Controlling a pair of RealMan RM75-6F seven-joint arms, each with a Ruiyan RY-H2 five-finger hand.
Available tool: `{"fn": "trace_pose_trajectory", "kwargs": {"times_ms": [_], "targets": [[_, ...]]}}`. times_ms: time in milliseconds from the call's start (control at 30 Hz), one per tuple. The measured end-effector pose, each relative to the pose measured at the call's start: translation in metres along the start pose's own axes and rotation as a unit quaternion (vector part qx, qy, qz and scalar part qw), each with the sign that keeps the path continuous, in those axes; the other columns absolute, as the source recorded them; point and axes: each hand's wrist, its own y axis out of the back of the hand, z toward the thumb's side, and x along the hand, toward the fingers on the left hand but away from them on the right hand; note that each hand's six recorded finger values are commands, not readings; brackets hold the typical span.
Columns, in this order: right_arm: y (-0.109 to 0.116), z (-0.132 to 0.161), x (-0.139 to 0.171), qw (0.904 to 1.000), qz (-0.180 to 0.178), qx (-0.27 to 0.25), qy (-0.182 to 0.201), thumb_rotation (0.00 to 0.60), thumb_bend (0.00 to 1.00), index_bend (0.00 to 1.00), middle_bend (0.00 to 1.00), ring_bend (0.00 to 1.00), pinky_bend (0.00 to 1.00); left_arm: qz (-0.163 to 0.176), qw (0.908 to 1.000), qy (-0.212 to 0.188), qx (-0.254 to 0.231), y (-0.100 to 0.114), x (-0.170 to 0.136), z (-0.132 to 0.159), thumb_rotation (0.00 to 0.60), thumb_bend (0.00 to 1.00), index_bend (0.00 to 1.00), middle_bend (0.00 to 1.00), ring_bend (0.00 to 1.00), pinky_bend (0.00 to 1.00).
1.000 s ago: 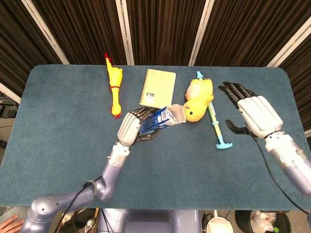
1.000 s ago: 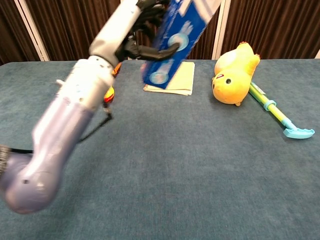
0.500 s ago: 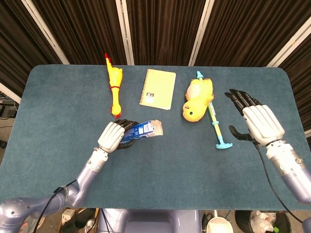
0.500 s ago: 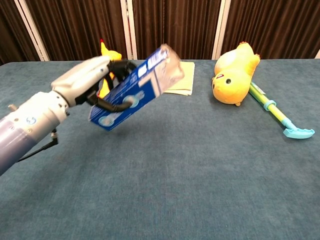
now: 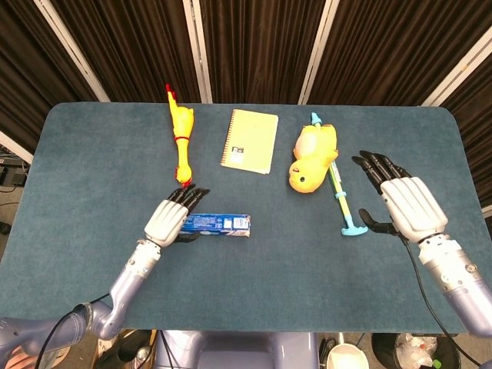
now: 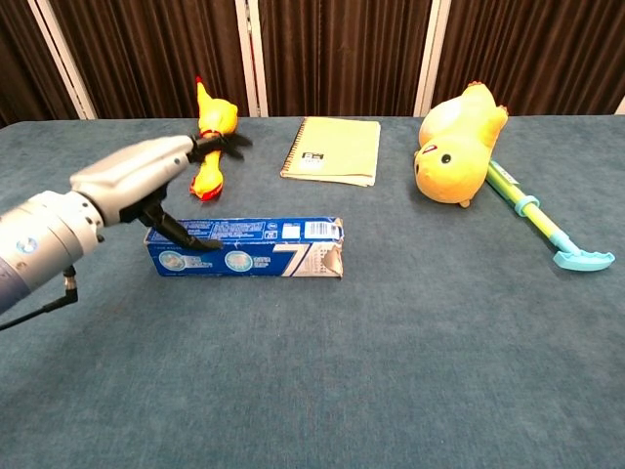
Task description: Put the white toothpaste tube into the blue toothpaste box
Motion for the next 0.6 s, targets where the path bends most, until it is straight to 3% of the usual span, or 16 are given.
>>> {"fn": "trace_pose_trajectory", "kwargs": {"times_ms": [167, 300, 433, 600], "targets": [[-0.012, -0.006, 0.011, 0.9999, 0.006, 0.015, -0.003, 0.600, 0.40, 0.00, 0.04, 0.01, 0.19, 0.025, 0.9996, 0.006, -0.007, 0.029, -0.011, -0.003, 0.600, 0.20, 0.05, 0.08, 0.05, 0.10], [-0.034, -0.024, 0.032, 0.9984, 0.016, 0.051, -0.018, 0.600, 0.40, 0.00, 0.03, 0.01, 0.16, 0.035, 0.9991, 0.016, 0.020, 0.056, -0.036, -0.018, 0.600, 0.20, 0.05, 0.08, 0.05, 0.10], [-0.067, -0.050, 0.062, 0.9960, 0.023, 0.067, -0.055, 0.600, 0.40, 0.00, 0.00, 0.00, 0.01, 0.032, 0.9976, 0.036, 0.051, 0.080, -0.078, -0.040, 0.600, 0.20, 0.05, 0.07, 0.05, 0.08], [-0.112, -0.080, 0.098, 0.9915, 0.026, 0.059, -0.113, 0.600, 0.40, 0.00, 0.00, 0.00, 0.00, 0.027, 0.9945, 0.063, 0.079, 0.103, -0.141, -0.059, 0.600, 0.20, 0.05, 0.04, 0.04, 0.06]]}}
